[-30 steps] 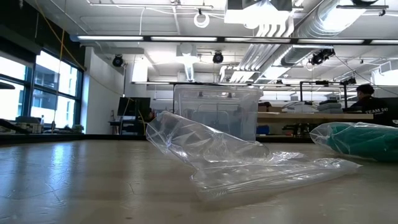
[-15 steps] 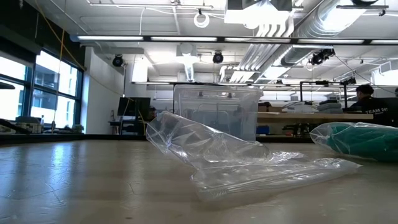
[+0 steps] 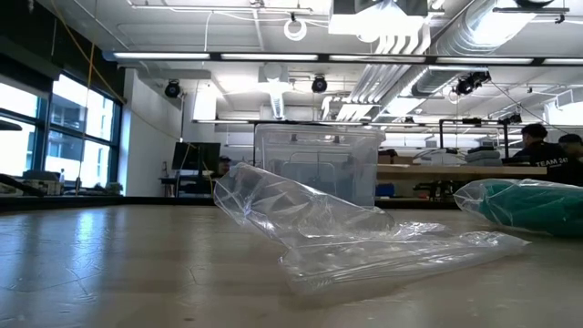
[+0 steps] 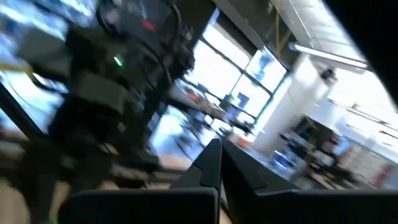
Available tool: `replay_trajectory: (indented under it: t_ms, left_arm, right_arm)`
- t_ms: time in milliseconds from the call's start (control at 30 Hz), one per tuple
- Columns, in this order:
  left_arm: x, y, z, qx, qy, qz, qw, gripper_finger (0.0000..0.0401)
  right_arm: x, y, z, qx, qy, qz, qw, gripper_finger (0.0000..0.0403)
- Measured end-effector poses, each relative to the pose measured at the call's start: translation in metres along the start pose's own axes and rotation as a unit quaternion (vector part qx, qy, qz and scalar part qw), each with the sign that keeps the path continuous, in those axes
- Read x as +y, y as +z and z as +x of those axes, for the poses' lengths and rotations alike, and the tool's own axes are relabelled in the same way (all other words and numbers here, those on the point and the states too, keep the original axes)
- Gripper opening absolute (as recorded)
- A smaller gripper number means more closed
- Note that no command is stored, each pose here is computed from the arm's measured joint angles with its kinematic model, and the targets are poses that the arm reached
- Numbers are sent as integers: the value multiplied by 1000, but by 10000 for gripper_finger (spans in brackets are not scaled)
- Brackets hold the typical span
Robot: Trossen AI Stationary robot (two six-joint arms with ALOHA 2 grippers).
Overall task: Roll bandage
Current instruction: Roll the green bandage
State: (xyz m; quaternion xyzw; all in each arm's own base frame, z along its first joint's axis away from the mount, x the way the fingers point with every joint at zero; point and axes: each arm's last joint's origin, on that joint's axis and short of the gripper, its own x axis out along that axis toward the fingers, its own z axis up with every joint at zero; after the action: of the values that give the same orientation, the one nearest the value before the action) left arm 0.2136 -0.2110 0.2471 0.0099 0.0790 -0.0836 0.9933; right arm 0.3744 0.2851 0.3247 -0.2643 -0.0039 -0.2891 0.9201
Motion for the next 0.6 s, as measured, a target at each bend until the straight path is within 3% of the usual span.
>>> replay_trajectory:
  t_ms: [167,400,600]
  left_arm:
    - [0,-1,0,5,3,4,1000,5]
    - [0,1,0,-5,3,12,1000,5]
    - [0,7,0,-30,14,-10,999,5]
  right_arm:
    - [-6,15,-16,63,-31,-32,997,15]
    - [-5,30,-51,62,-9,-14,998,100]
    - [13,11,-73,81,-4,12,997,142]
